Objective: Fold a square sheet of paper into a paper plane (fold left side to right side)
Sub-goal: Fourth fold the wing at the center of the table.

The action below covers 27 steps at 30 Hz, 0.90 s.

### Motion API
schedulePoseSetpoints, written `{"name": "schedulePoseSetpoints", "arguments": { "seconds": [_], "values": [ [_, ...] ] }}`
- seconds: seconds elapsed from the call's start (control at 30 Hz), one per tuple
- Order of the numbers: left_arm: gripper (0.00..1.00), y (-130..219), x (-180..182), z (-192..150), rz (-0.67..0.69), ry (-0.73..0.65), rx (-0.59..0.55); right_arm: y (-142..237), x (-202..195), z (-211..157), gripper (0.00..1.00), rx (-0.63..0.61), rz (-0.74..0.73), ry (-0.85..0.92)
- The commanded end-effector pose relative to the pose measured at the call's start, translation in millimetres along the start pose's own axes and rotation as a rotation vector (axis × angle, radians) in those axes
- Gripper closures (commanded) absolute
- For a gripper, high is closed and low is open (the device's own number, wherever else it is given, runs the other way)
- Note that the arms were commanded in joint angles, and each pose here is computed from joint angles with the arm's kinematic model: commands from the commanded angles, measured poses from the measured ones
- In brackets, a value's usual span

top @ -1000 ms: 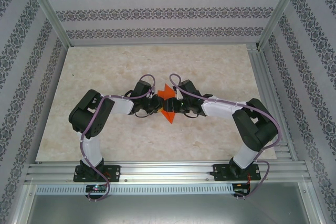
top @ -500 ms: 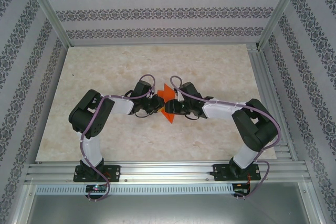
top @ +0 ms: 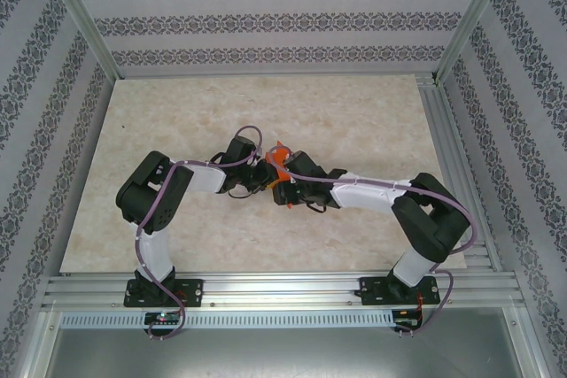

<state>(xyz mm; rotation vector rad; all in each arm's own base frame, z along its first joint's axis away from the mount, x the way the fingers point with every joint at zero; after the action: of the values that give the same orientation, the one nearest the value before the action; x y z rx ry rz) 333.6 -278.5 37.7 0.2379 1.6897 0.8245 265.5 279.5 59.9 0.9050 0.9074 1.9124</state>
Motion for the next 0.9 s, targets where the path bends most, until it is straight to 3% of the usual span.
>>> {"name": "schedulePoseSetpoints", "arguments": {
  "seconds": [0.0, 0.5, 0.87],
  "values": [
    [0.80, -1, 3, -6, 0.037, -0.018, 0.013, -2, -8, 5, 0.44, -0.001, -0.105, 0.051],
    [0.80, -1, 1, -5, 0.038, -0.023, 0.017, -17, -4, 1, 0.50, 0.043, -0.155, 0.092],
    [0.80, 0, 1, -6, 0.041, -0.023, 0.020, -19, -5, -1, 0.67, 0.045, -0.110, 0.062]
  ]
}}
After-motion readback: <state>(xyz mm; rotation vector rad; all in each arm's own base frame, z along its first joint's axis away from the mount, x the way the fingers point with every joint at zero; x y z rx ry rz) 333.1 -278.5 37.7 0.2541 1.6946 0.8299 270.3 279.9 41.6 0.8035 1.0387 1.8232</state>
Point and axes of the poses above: each hand's point on the last joint's axis, 136 mm out from that joint toward the fingers, its own y axis back along the fingers, its own x axis along the line the jaws close on, z = x × y, the point moved 2 cm from there along y, back along the fingers, and after that the axes turned 5 degrees about y, right-handed, at the moved point
